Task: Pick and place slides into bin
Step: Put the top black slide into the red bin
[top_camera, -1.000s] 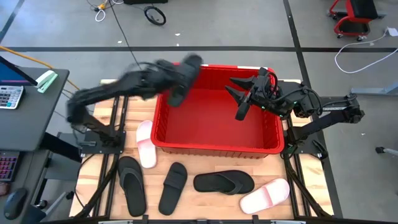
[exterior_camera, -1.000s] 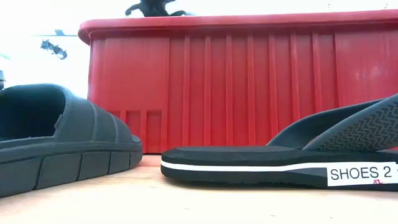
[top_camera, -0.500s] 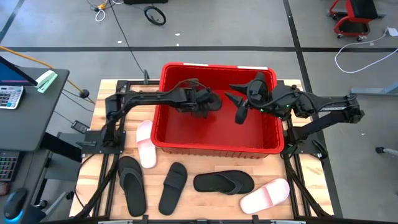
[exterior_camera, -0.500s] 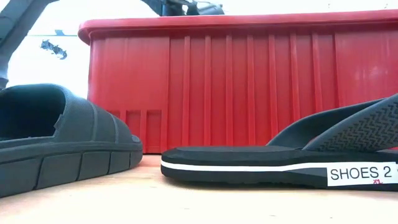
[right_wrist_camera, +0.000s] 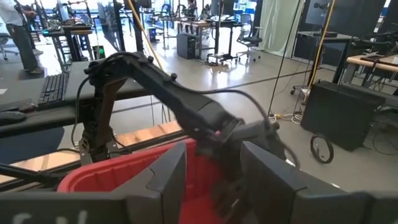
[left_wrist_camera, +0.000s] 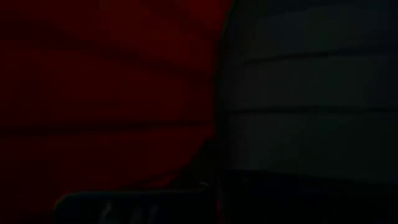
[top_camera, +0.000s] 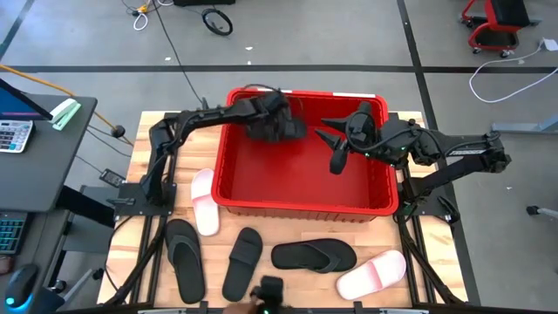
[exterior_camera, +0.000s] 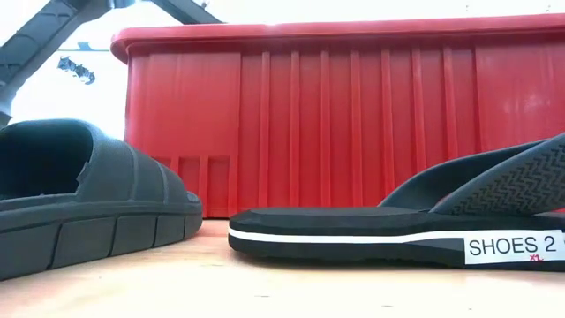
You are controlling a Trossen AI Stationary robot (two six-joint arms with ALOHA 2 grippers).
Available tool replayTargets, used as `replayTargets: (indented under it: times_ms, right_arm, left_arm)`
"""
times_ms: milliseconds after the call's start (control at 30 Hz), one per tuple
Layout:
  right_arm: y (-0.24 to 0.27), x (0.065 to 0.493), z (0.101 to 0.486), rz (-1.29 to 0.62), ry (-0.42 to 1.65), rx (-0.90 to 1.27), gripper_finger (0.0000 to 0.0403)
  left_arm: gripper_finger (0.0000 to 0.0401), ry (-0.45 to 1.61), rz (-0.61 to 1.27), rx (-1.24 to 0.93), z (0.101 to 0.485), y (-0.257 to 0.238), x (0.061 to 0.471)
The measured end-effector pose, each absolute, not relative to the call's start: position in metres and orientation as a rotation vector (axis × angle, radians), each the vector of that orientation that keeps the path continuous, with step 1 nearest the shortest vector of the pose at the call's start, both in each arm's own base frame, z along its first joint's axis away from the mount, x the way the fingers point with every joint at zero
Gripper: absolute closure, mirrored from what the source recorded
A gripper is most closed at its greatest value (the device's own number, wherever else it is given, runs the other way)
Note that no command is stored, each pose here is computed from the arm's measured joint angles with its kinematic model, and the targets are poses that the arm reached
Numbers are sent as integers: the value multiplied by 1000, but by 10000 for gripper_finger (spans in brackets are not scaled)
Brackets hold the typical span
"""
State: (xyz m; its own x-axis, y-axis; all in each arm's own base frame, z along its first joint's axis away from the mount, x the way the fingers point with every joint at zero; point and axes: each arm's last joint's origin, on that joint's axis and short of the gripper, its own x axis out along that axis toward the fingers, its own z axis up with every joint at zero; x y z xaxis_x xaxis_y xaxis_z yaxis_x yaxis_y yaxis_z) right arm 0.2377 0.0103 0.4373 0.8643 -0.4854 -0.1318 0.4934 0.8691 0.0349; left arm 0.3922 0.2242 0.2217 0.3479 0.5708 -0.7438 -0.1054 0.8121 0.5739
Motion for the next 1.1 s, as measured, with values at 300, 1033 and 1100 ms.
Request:
replayTargets:
  times_ms: [300,1033,1100]
  right_arm:
    - [10,238,437,-514,120,68,245]
    - [11,238,437,-492,100,159,250]
    - [11,238,437,-488,99,160,250]
  left_arm:
    - [391,1142,380,432,223,250,374]
    - [331,1233,268,476,201,245,374]
    - [310,1238,272,468,201,244,374]
